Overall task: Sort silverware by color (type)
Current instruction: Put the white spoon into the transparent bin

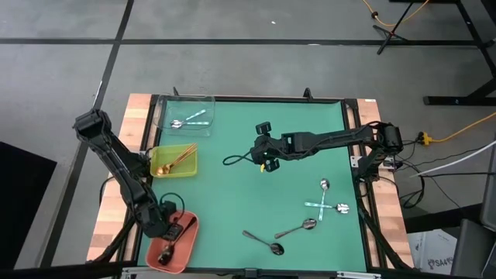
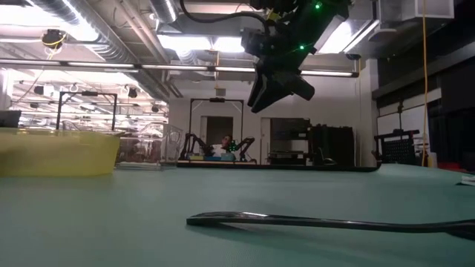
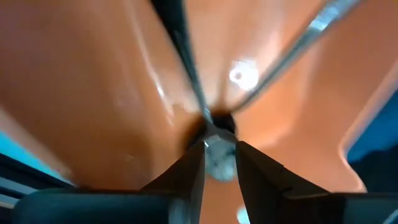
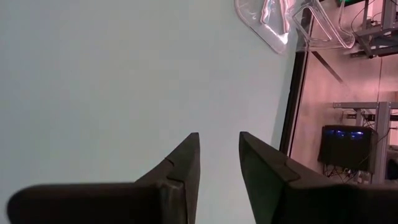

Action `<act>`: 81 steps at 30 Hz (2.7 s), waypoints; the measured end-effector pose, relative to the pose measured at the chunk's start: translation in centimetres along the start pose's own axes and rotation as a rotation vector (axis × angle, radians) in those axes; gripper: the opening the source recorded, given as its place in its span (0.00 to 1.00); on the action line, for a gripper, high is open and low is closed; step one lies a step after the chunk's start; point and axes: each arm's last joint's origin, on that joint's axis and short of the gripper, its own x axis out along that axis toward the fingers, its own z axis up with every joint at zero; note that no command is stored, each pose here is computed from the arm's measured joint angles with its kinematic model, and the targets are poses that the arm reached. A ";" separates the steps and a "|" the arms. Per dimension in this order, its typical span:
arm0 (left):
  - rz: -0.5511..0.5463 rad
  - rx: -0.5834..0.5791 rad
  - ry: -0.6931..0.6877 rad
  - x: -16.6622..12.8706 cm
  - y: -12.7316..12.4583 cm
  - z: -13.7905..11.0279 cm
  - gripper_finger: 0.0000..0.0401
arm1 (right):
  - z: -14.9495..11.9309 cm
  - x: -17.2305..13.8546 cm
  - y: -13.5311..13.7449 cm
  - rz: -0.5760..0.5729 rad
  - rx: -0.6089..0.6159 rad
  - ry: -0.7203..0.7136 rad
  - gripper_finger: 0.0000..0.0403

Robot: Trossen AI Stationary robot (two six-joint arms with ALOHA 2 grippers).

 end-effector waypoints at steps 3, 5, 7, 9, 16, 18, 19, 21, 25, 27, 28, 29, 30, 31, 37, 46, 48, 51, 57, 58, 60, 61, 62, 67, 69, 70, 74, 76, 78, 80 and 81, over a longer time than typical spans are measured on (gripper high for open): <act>-0.050 0.009 0.034 -0.3 -0.4 -0.4 0.21 | 0.0 0.0 0.0 0.001 -0.001 0.001 0.26; -0.084 0.026 0.055 -0.6 -0.7 -0.6 0.21 | 0.0 0.0 0.0 0.002 -0.002 0.004 0.26; -0.115 0.034 0.073 -1.0 -0.9 -0.8 0.21 | -0.1 0.0 0.0 0.004 -0.004 0.007 0.26; -0.143 0.041 0.087 -1.4 -1.0 -0.9 0.21 | -0.1 0.0 0.0 0.004 -0.004 0.007 0.26; -0.352 0.136 0.107 -3.4 -2.0 -1.8 0.21 | -0.1 0.0 0.1 0.006 -0.005 0.009 0.26; -0.430 0.169 0.082 -4.0 -2.4 -1.9 0.21 | -0.2 0.0 0.2 0.017 -0.013 0.025 0.26; -0.468 0.182 0.065 -4.3 -2.6 -1.9 0.21 | -0.3 0.0 0.3 0.024 -0.008 0.035 0.26; -0.541 0.212 0.010 -4.8 -3.1 -1.6 0.21 | -0.5 -0.1 0.6 0.040 0.007 0.056 0.26; -0.643 0.308 -0.124 -5.7 -4.0 -0.7 0.21 | -0.8 -0.4 1.3 0.070 0.017 0.108 0.26; -0.670 0.366 -0.193 -6.0 -4.6 0.0 0.21 | -0.8 -0.6 1.7 0.084 0.015 0.125 0.26; -0.677 0.397 -0.227 -6.1 -4.8 0.4 0.21 | -0.8 -0.8 2.0 0.092 0.015 0.130 0.26; -0.684 0.423 -0.258 -6.3 -5.1 0.8 0.21 | -0.8 -0.9 2.3 0.101 0.015 0.141 0.26; -0.687 0.451 -0.289 -6.4 -5.4 1.2 0.21 | -0.8 -1.1 2.6 0.110 0.010 0.152 0.26; -0.687 0.477 -0.319 -6.6 -5.6 1.6 0.21 | -0.8 -1.3 2.9 0.120 0.004 0.162 0.26; -0.669 0.597 -0.499 -7.6 -6.8 4.5 0.21 | -1.0 -3.2 4.0 0.155 0.031 0.208 0.26; -0.569 0.810 -0.739 -9.0 -7.6 8.0 0.21 | -2.1 -7.8 4.2 0.200 0.163 0.245 0.26; -0.547 0.839 -0.777 -9.2 -7.7 8.6 0.21 | -2.4 -8.8 4.3 0.234 0.199 0.252 0.26; -0.513 0.886 -0.827 -9.6 -7.8 9.3 0.21 | -2.9 -10.3 4.6 0.273 0.248 0.276 0.26; -0.429 0.984 -0.936 -10.0 -7.8 10.1 0.21 | -4.1 -12.9 5.8 0.284 0.329 0.284 0.26; -0.413 0.996 -0.957 -10.0 -7.8 10.2 0.21 | -4.4 -13.3 6.1 0.284 0.348 0.277 0.26; -0.384 1.015 -0.995 -10.1 -7.8 10.4 0.21 | -5.1 -14.0 6.6 0.284 0.385 0.272 0.26; -0.371 1.021 -1.013 -10.2 -7.8 10.5 0.21 | -5.6 -14.3 6.9 0.284 0.405 0.270 0.26; -0.358 1.026 -1.029 -10.2 -7.8 10.6 0.21 | -6.0 -14.6 7.2 0.285 0.424 0.268 0.26; -0.331 1.023 -1.067 -10.5 -7.8 11.1 0.21 | -7.8 -15.7 8.5 0.287 0.529 0.265 0.26; -0.328 1.018 -1.072 -10.5 -7.8 11.2 0.21 | -8.4 -15.9 9.1 0.289 0.546 0.268 0.26; -0.328 1.016 -1.073 -10.6 -7.8 11.2 0.21 | -8.8 -16.0 9.4 0.290 0.551 0.273 0.26; -0.326 1.012 -1.076 -10.6 -7.8 11.3 0.21 | -9.9 -16.0 10.8 0.288 0.583 0.299 0.26; -0.326 1.012 -1.076 -10.6 -7.8 11.3 0.21 | -10.3 -15.8 11.5 0.297 0.603 0.324 0.26; -0.326 1.012 -1.076 -10.6 -7.8 11.3 0.21 | -10.6 -15.7 12.1 0.326 0.624 0.354 0.26; -0.326 1.013 -1.076 -10.6 -7.8 11.3 0.21 | -10.7 -15.6 12.6 0.364 0.651 0.367 0.26; -0.326 1.013 -1.076 -10.6 -7.8 11.3 0.21 | -10.7 -15.5 12.9 0.382 0.664 0.364 0.26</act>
